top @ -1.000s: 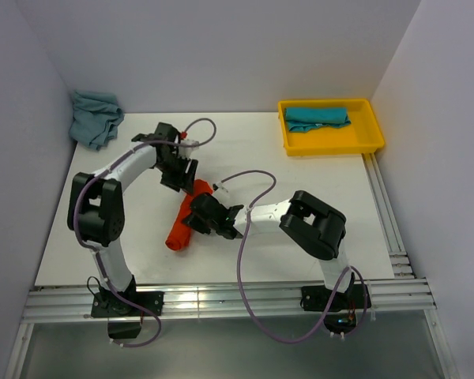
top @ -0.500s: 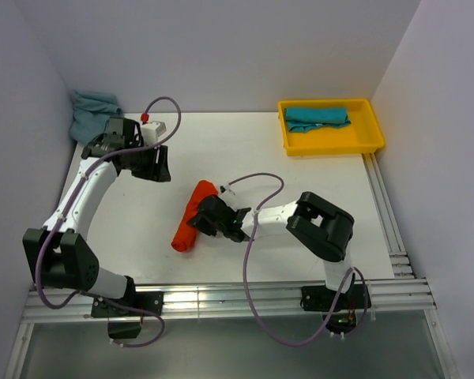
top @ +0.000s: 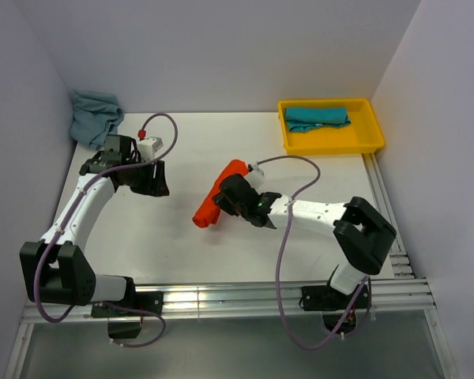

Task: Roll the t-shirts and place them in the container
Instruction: Place the rolled tshirt into the container

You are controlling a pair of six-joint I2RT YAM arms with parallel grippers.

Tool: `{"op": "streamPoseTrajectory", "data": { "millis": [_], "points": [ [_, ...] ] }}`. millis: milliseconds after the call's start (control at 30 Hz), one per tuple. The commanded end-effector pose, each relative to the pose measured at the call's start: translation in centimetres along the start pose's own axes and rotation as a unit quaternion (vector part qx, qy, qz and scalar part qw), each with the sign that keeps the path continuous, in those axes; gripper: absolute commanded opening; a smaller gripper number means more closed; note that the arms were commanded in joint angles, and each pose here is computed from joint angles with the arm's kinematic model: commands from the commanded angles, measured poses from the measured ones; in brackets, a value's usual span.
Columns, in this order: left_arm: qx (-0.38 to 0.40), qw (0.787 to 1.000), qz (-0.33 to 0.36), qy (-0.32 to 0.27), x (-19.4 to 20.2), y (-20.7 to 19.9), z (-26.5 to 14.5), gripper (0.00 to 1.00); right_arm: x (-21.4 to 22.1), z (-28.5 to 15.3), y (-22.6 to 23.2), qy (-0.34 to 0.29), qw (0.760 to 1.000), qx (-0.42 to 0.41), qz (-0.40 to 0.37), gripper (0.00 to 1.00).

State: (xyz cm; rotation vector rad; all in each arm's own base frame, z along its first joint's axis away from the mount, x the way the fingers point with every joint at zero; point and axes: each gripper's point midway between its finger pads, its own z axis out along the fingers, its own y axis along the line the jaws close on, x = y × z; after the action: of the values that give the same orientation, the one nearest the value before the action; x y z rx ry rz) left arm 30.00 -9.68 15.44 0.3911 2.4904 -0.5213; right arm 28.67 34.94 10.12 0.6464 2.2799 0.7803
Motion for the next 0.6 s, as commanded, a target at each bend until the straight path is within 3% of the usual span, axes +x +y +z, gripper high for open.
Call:
{"op": "streamPoseTrajectory", "data": {
  "millis": [0, 167, 567],
  "points": [
    [0.015, 0.999, 0.008, -0.035, -1.5, -0.4, -0.4, 0.59, -5.9, -1.6, 1.2, -0.073, 0.997, -0.001, -0.002, 0.00],
    [0.023, 0.999, 0.007, -0.032, -1.3, -0.6, -0.2, 0.59, -12.0, -2.9, 1.2, -0.130, 0.991, 0.005, 0.015, 0.00],
    [0.028, 0.999, -0.006, -0.023, -0.9, -0.3, 0.5, 0.59, -32.8, -1.3, -6.7, -0.291, 0.944, 0.037, 0.153, 0.00]
  ]
}}
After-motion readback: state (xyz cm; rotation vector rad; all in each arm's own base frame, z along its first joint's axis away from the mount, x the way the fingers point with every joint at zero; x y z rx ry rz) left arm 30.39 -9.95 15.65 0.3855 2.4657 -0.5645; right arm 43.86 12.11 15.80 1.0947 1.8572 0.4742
